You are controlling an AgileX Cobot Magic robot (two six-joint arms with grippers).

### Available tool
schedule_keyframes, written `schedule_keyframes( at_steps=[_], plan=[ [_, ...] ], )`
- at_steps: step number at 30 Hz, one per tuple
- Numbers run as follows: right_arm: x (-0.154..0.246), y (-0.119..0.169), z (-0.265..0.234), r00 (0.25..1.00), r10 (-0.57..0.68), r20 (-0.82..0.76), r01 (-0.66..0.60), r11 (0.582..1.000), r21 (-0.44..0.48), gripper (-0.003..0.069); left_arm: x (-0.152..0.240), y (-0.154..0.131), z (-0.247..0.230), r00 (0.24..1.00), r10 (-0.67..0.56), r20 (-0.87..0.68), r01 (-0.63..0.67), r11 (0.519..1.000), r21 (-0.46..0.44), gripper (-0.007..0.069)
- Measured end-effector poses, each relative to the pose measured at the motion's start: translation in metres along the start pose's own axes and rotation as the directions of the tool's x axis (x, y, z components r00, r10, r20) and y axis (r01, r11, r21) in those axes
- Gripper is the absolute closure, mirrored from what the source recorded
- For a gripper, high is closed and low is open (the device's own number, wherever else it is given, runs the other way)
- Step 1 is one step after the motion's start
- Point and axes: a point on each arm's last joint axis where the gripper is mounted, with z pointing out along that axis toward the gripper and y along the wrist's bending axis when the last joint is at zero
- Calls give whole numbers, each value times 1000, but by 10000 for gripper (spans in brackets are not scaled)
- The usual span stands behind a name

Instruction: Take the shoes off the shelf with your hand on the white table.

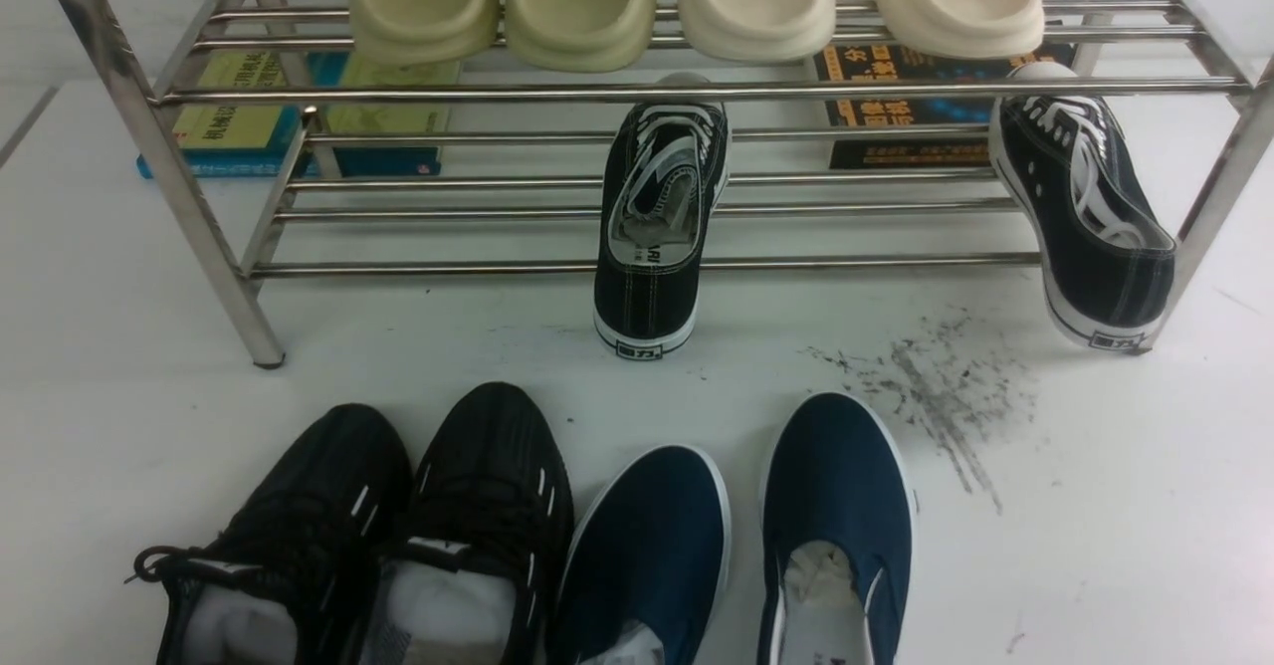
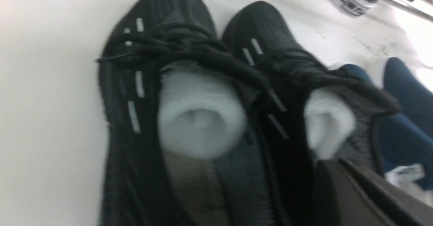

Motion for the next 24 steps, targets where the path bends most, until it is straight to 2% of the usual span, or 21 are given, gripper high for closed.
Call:
schedule_keyframes(
  at_steps=[3,7,8,9,12,15,24],
  plan=[
    [0,0,0,1000,1,0,-1,1000,0,421,5,5,1,999,27,44,-27,1000,-3,606],
    [0,0,0,1000,1,0,-1,1000,0,421,12,14,1,990,58,129,-52,997,-54,603],
    [0,0,0,1000,1,0,-1,1000,0,421,15,20,1,986,48,160,-31,994,-107,601],
    [0,0,0,1000,1,0,-1,1000,0,421,15,20,2,986,50,158,-33,993,-109,601],
    [0,0,0,1000,2,0,-2,1000,-1,421,23,32,5,984,18,177,26,969,-245,594],
    [0,0,0,1000,2,0,-2,1000,-1,421,22,37,4,980,31,196,32,950,-310,592],
    [0,0,0,1000,2,0,-2,1000,-1,421,22,39,2,980,70,187,1,935,-353,584]
  ],
)
